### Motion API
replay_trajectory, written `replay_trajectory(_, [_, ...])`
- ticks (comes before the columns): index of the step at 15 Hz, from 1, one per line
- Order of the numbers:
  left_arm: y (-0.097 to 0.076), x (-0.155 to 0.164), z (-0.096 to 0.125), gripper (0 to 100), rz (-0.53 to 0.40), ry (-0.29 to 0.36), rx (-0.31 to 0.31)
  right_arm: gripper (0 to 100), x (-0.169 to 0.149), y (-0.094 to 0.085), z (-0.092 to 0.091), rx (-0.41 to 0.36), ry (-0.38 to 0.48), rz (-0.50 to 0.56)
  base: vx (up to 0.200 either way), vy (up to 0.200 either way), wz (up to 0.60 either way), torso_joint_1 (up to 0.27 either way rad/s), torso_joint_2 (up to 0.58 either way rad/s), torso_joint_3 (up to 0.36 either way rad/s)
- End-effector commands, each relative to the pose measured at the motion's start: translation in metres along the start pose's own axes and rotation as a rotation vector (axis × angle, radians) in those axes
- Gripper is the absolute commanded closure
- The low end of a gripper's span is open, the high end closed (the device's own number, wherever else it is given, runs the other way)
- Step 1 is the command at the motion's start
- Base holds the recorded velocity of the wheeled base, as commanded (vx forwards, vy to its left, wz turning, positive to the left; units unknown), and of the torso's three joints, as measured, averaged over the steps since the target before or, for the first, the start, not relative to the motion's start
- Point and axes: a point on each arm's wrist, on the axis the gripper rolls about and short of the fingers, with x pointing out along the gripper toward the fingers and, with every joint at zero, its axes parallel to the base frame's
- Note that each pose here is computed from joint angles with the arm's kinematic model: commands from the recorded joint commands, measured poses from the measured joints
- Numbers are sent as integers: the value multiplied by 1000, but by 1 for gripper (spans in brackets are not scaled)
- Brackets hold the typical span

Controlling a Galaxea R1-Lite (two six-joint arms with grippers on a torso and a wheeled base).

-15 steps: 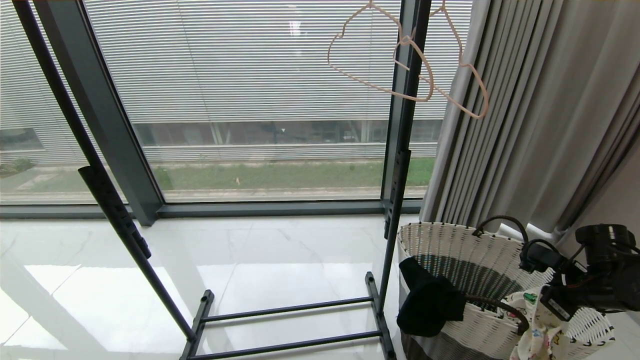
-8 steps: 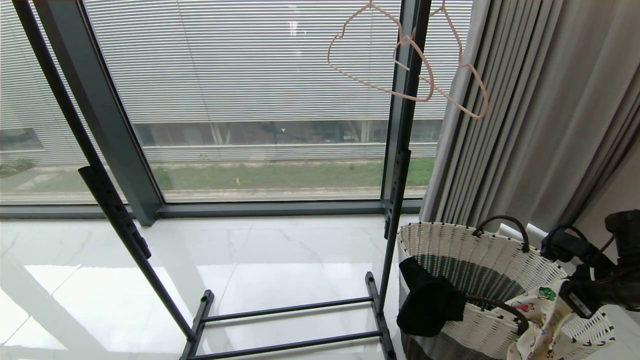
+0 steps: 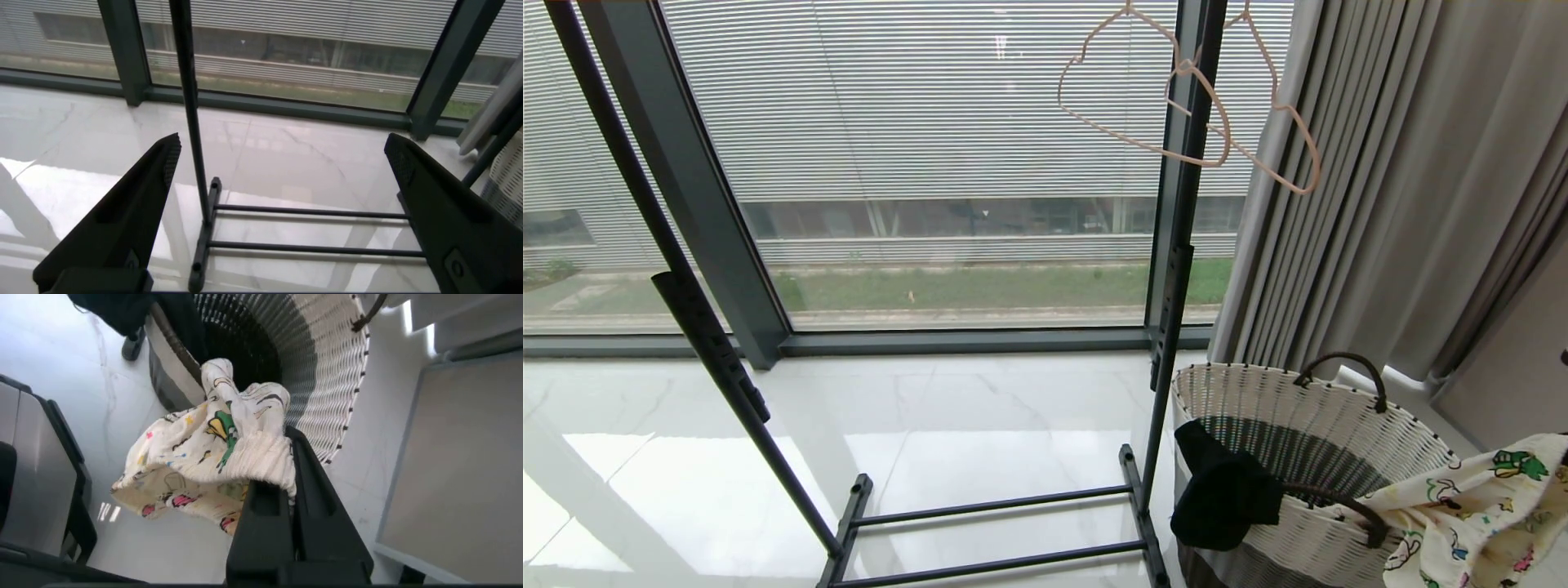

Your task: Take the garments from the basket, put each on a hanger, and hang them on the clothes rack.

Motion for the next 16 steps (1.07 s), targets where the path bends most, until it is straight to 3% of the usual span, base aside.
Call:
replay_trajectory(1, [0,0,0,0,0,-1,-2,100,-36,10,-3,-30,-111,-47,0,0,0,0,0,0])
replay_trajectory(5, [0,0,0,0,0,-1,-2,100,-38,11,-2,-57,-126,-43,0,0,0,0,0,0])
replay_trajectory(10, [0,0,0,0,0,-1,0,100,-36,12,-1,-68,-126,-27,-200,0,0,3,-1,4])
replay_trajectory(16, [0,0,0,0,0,-1,0,100,-28,21,8,-133,-159,66,-200,0,0,2,5,4])
